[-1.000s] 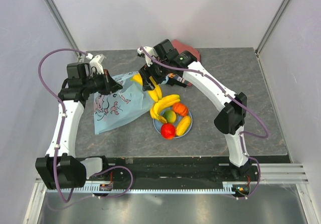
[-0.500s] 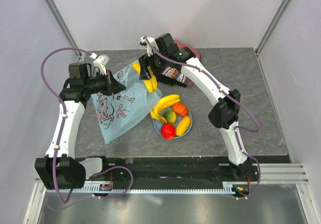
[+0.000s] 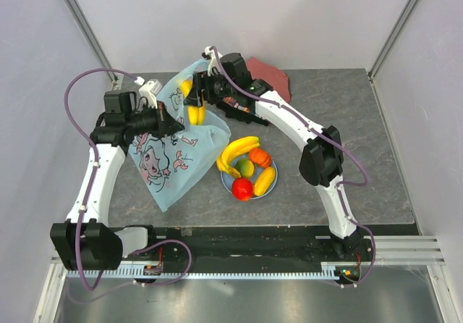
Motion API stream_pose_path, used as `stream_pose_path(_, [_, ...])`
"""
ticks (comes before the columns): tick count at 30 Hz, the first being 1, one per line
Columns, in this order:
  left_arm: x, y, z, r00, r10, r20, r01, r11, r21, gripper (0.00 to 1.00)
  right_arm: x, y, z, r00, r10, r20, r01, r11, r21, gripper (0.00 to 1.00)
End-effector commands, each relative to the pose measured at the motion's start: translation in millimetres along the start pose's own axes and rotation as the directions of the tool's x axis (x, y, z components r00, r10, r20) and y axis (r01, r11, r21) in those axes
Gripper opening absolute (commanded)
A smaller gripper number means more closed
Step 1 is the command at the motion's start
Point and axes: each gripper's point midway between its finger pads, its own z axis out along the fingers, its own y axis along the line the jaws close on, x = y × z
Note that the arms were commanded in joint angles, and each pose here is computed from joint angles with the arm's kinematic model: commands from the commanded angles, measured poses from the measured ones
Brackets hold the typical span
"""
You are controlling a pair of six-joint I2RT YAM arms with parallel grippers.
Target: Place the fruits into the plastic bag
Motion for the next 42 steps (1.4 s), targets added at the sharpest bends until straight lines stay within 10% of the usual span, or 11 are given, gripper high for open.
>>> stream_pose_path(1, [-16.0, 13.5, 5.4, 0.997, -0.002, 0.074, 0.006, 0.998, -0.064, 0.01, -5.0, 49.6, 6.8, 0.998, 0.034, 0.046, -0.028, 0.990, -0.140, 0.30])
stream_pose_path(19, [-46.4, 36.3, 11.9, 0.962, -0.008, 0.273, 0.052, 0.987, -0.154, 0.01, 148.0, 28.1, 8.7, 0.895, 0.111, -0.433, -0.206, 0.962, -0.178, 0.40])
stream_pose_path(24, [-36.6, 38.9, 17.3, 0.966, -0.036, 0.257, 0.073, 0.988, -0.137, 0.01, 155.4, 24.4, 18.3, 0.889, 0.110, -0.445, -0.217, 0.957, -0.195, 0.49])
stream_pose_path(32, [-9.6, 46.9, 26.0, 0.967, -0.098, 0.236, 0.131, 0.983, -0.131, 0.02, 160.7, 22.4, 22.2, 0.875, 0.157, -0.457, -0.280, 0.936, -0.215, 0.97])
stream_pose_path(42, [-7.1, 49.4, 17.0, 0.961, -0.096, 0.259, 0.146, 0.973, -0.181, 0.01, 111.4, -20.7, -9.9, 0.942, 0.118, -0.313, -0.155, 0.983, -0.098, 0.97])
